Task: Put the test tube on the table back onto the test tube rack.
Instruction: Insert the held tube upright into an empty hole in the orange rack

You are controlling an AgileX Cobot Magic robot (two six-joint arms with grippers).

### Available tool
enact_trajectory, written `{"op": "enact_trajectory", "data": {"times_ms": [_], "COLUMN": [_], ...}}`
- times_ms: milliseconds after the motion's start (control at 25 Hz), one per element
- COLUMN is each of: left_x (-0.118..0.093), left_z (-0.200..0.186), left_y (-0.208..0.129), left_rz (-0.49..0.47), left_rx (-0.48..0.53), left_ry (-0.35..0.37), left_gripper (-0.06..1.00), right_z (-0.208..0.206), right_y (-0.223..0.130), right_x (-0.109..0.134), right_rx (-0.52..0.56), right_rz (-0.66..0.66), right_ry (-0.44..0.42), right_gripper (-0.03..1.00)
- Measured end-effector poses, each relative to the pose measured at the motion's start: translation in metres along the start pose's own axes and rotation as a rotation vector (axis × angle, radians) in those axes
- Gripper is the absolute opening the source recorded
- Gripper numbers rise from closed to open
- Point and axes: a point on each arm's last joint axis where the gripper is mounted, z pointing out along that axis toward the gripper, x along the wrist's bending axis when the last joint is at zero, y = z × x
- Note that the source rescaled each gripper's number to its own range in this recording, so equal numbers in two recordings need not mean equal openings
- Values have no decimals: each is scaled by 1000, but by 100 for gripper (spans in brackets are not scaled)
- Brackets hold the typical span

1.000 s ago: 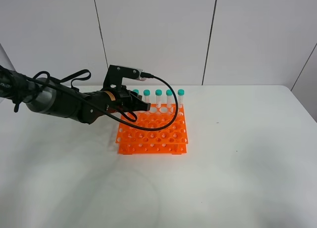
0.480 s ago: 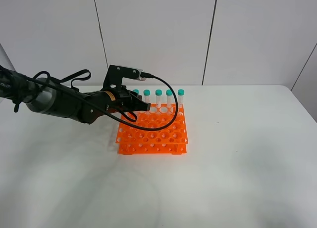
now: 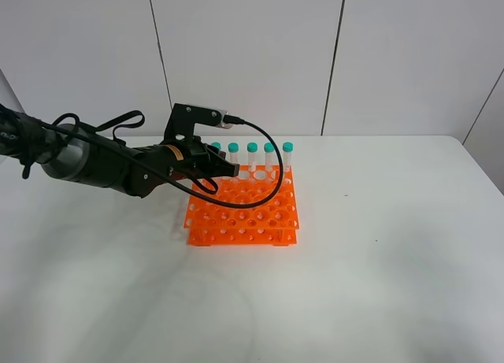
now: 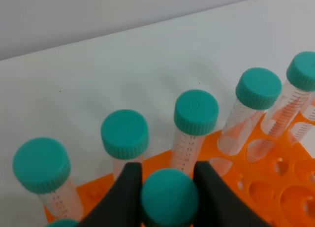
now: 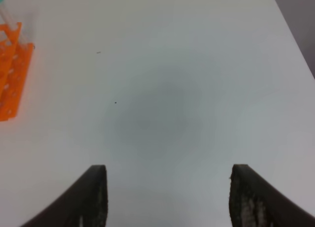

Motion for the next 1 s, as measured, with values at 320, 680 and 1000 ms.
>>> {"op": "enact_trajectory", "data": {"times_ms": [320,680,1000], "left_x": [0,0,0], "left_z": [0,0,0], "left_y": [0,-1,-1], "left_rz": [0,0,0], "left_rx": [0,9,11], "left_ry": [0,0,0], "left_gripper": [0,7,19], "right_z": [0,0,0], "right_y": [0,0,0], "right_x": [0,0,0], "right_rx": [0,0,0], "right_rz": [0,0,0], "right_ry": [0,0,0], "right_gripper": [85,85,85]}}
